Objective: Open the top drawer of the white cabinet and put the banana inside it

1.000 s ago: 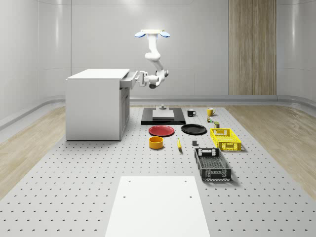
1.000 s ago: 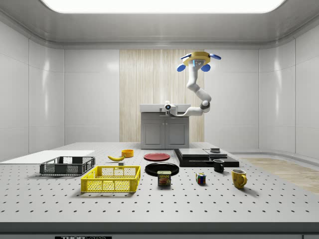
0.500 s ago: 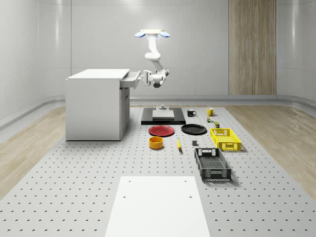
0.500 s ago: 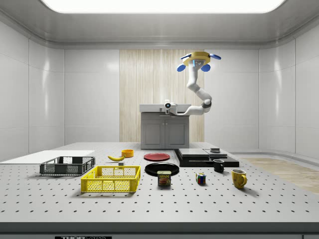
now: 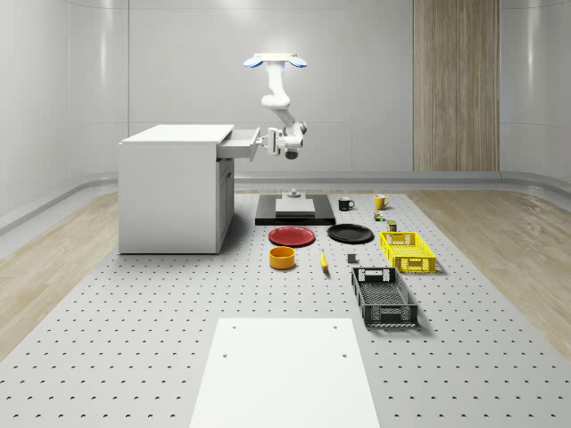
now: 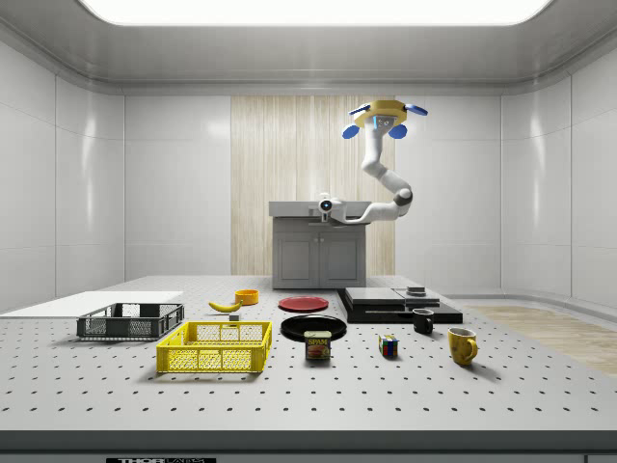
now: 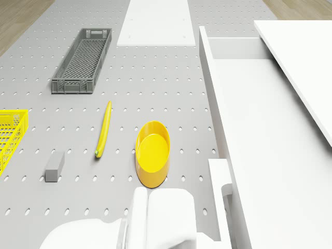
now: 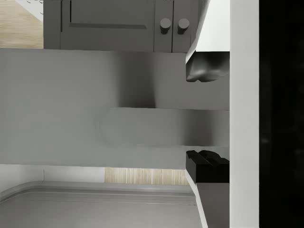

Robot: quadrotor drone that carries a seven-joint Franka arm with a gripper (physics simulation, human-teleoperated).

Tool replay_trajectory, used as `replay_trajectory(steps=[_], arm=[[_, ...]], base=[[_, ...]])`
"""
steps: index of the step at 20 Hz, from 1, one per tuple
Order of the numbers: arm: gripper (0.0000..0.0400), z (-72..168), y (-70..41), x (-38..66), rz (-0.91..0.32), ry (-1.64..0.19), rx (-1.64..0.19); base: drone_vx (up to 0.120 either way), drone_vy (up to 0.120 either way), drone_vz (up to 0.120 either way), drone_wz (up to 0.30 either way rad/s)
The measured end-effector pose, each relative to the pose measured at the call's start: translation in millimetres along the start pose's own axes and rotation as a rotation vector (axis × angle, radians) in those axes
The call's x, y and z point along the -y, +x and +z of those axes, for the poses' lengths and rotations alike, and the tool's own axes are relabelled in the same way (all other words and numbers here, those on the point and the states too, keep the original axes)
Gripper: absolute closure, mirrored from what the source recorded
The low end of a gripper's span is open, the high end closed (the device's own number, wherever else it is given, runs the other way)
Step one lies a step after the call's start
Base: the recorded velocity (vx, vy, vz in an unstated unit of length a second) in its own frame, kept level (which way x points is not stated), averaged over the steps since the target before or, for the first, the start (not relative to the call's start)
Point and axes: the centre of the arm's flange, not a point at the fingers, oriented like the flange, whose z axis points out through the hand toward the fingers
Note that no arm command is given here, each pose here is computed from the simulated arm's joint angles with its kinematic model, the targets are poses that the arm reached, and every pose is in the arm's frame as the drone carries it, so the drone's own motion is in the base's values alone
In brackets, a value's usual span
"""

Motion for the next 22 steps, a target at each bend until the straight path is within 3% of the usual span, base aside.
replay_trajectory(steps=[1, 2, 5, 9, 12, 22], arm=[[0.0235, -5.6, -0.2, 0.5, 0.006, 0.003, 0.003], [0.0225, -11.1, -0.5, 1.0, 0.011, 0.006, 0.005], [0.0106, -24.2, -0.9, 2.3, 0.022, 0.011, 0.010], [0.0039, -34.6, -1.1, 3.4, 0.030, 0.015, 0.013], [0.0018, -38.6, -1.1, 3.9, 0.034, 0.017, 0.014], [0.0002, -42.5, -1.0, 4.2, 0.037, 0.019, 0.016]], base=[[0.000, 0.000, 0.000, 0.000], [0.000, 0.000, 0.000, 0.000], [-0.027, 0.067, 0.000, 0.000], [0.000, 0.120, 0.000, 0.000], [0.027, 0.120, 0.000, 0.000], [0.120, 0.120, 0.000, 0.000]])
